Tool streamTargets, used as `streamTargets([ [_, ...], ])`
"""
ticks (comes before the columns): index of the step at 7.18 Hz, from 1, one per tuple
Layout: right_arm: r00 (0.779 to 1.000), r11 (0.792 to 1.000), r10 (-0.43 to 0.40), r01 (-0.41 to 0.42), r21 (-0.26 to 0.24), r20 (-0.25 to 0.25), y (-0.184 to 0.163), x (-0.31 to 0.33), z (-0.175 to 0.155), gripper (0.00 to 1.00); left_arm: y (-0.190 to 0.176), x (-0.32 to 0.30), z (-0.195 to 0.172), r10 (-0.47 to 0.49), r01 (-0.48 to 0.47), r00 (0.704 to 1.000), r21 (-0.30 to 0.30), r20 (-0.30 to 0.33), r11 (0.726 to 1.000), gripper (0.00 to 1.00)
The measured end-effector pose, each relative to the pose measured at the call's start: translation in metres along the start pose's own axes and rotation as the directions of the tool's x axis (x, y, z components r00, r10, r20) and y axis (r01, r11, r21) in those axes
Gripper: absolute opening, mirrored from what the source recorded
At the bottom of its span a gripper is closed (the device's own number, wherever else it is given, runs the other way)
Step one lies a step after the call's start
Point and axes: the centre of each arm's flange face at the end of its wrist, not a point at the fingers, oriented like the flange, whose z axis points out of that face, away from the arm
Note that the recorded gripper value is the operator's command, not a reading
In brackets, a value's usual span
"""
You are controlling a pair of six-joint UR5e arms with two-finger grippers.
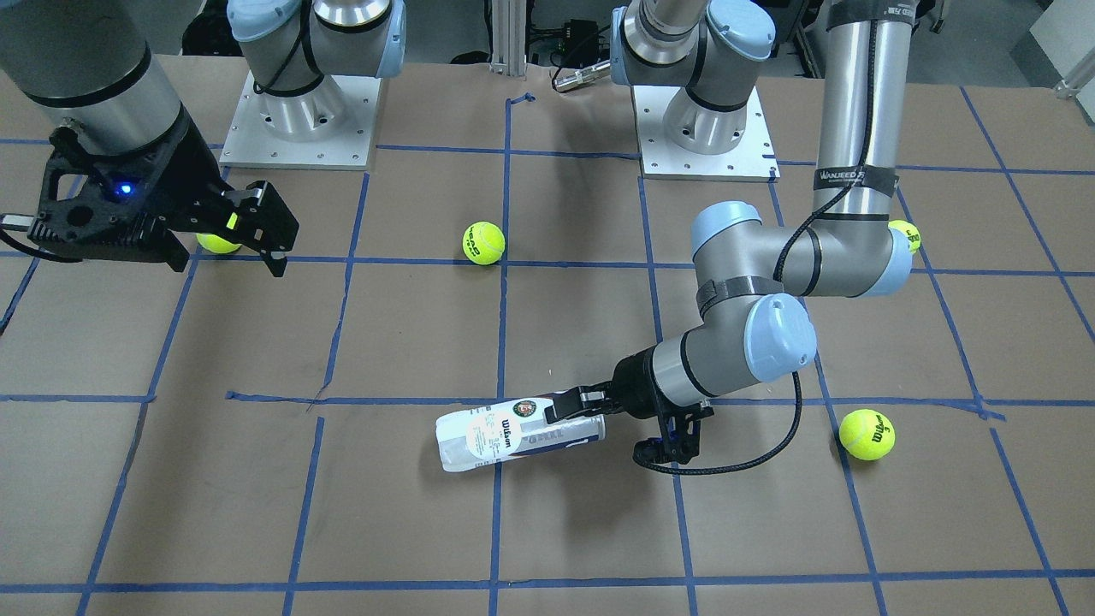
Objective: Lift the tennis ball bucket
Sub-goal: 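Lift and tilt the can upright with the left gripper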
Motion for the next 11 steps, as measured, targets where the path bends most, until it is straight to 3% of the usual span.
streamTargets([
  [2,1.0,1.0,-0.001,0.001,0.004,0.001,0.0,-0.001,0.0,1.0,-0.013,0.025,-0.03,-0.076,0.075,0.997,0.051,0.013,0.996,0.0],
  [6,1.0,1.0,0.001,-0.001,0.011,0.002,-0.001,0.001,0.0,1.0,-0.03,0.099,-0.156,-0.132,0.091,0.961,0.173,0.244,0.981,0.0],
  [8,1.0,1.0,0.002,-0.002,0.013,0.003,-0.002,0.001,0.0,1.0,-0.03,0.117,-0.192,-0.093,-0.007,0.92,0.253,0.38,0.968,0.0],
  [10,1.0,1.0,0.002,-0.002,0.013,0.004,-0.002,0.001,-0.001,1.0,-0.027,0.137,-0.182,0.032,-0.215,0.847,0.287,0.531,0.933,0.0],
  [11,1.0,1.0,0.002,-0.002,0.013,0.005,-0.002,0.001,0.0,1.0,-0.023,0.145,-0.164,0.071,-0.276,0.828,0.294,0.555,0.915,0.0],
])
